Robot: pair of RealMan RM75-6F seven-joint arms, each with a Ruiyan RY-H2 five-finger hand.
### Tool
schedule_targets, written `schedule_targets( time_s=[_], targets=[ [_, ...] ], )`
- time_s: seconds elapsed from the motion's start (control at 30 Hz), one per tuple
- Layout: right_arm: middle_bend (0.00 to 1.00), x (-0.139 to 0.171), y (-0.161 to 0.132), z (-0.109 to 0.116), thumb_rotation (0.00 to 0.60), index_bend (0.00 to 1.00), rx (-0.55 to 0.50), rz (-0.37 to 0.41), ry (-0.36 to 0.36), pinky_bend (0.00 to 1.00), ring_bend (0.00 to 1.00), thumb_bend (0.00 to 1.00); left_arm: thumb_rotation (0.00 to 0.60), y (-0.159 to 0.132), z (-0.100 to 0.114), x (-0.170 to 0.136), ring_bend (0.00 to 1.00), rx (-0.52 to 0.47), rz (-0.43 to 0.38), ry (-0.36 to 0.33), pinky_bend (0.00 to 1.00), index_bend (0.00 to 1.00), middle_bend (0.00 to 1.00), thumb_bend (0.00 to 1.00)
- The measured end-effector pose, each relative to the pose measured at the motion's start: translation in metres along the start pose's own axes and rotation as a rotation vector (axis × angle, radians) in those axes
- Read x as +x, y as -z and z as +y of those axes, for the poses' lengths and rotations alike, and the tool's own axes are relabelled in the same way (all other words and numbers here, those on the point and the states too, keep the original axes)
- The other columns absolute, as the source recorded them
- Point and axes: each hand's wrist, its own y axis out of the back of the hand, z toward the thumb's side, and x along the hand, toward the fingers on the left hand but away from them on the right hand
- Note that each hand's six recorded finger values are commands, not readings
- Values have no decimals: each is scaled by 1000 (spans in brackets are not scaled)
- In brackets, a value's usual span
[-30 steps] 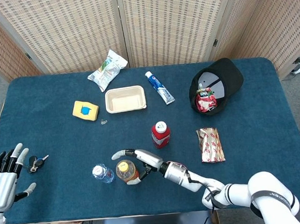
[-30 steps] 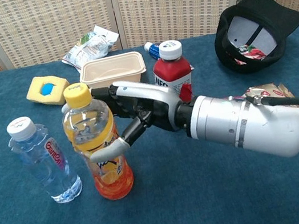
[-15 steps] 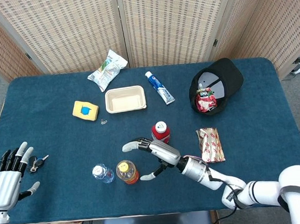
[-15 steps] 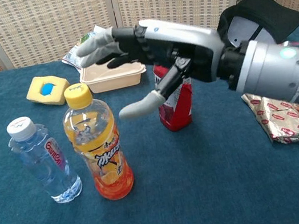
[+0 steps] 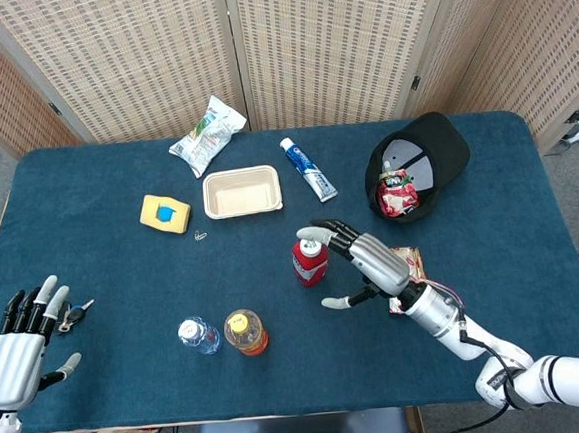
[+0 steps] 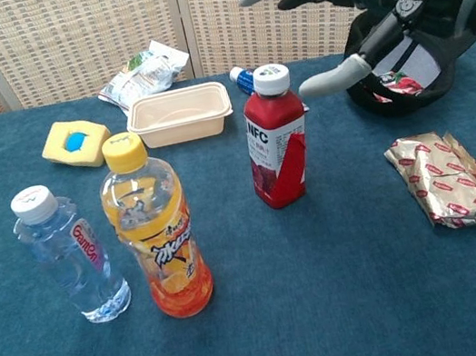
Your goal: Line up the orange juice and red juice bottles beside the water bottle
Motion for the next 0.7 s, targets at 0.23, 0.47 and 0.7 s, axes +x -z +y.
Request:
schedule_targets(
  time_s=[0.23, 0.47, 0.7],
  targets=[
    [51, -3, 23, 13, 600, 0, -16, -97, 42, 65, 7, 0, 600, -1, -2, -1, 7, -2, -4, 9, 0, 56, 0, 133],
    [36, -8, 53, 12, 600, 0, -112, -178, 63, 65, 0, 0, 600, -3, -2, 0, 7, -1, -9, 9, 0, 56, 0, 133],
    [40, -14, 79, -4, 600, 0, -176, -227, 49, 65, 0, 0, 600, -3, -2, -1, 7, 0, -2, 7, 0, 56, 0, 133]
  ],
)
